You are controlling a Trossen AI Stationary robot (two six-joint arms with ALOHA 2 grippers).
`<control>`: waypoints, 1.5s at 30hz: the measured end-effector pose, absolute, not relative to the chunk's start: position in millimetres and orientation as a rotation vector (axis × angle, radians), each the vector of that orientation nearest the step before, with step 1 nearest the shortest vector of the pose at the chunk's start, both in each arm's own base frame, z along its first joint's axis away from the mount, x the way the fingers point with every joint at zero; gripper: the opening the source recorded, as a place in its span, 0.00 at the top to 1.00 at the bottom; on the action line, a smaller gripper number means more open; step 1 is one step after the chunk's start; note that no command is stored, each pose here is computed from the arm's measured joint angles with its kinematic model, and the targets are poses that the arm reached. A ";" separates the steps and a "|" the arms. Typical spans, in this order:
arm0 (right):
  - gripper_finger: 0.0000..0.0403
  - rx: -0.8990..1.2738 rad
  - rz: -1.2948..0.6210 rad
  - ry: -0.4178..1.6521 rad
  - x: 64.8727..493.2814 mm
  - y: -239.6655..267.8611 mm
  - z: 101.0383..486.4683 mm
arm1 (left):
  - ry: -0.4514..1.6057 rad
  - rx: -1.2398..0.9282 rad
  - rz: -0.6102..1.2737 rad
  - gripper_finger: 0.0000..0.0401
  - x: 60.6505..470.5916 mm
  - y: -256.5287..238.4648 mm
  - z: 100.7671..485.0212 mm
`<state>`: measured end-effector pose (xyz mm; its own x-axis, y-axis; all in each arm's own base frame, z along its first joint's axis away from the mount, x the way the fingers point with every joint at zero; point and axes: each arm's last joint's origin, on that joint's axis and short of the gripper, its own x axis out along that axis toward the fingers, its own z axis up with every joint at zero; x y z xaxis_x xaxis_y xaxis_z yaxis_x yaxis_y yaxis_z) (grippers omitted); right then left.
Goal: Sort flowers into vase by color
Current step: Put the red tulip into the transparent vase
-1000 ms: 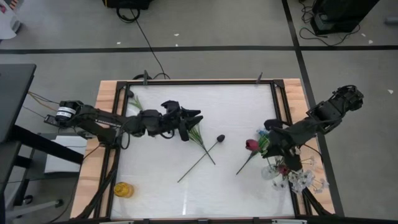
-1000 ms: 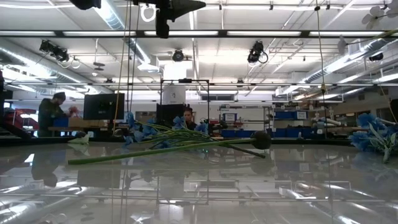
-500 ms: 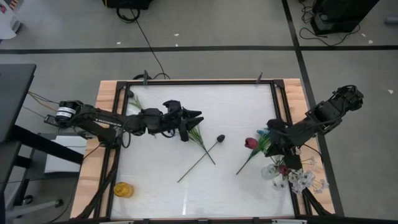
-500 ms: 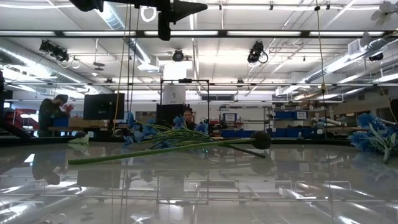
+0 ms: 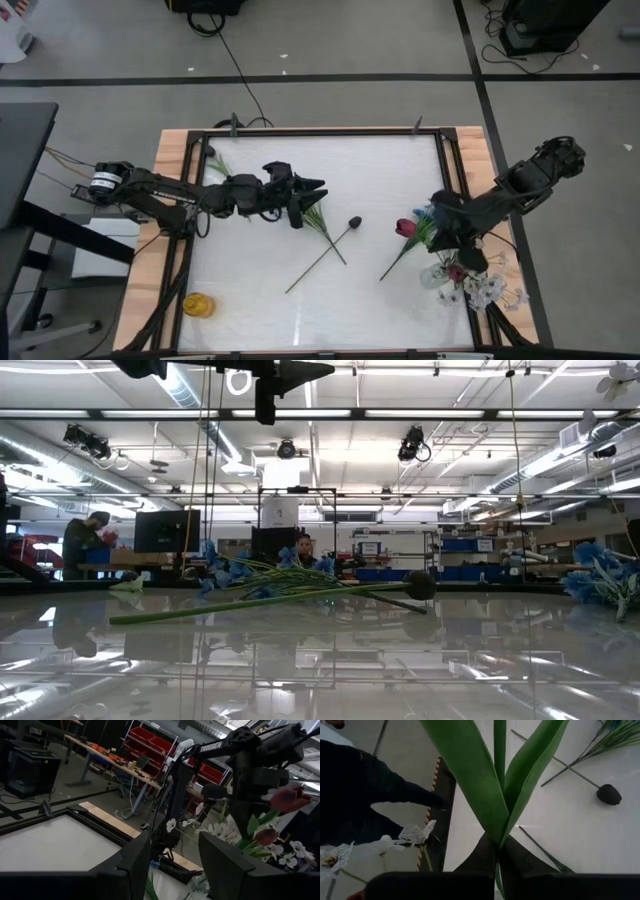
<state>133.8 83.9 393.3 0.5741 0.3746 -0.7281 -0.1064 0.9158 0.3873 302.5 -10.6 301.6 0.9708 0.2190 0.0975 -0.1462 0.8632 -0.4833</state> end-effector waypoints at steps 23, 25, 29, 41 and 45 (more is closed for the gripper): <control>0.97 0.263 0.294 0.881 121.1 79.9 397.2 | -0.151 -0.503 0.190 0.57 302.5 -10.9 301.5; 0.97 0.233 0.307 0.884 121.9 83.0 396.2 | -0.152 -0.503 0.190 0.57 302.4 -10.9 301.6; 0.97 0.189 0.328 0.887 121.7 88.9 394.8 | -0.151 -0.502 0.190 0.57 302.5 -10.9 301.5; 0.97 0.248 0.255 0.870 113.5 101.4 394.4 | -0.143 -0.491 0.196 0.57 302.5 -10.1 300.8; 0.97 0.276 0.184 0.828 110.4 104.3 394.9 | -0.142 -0.489 0.206 0.57 302.6 -7.1 300.5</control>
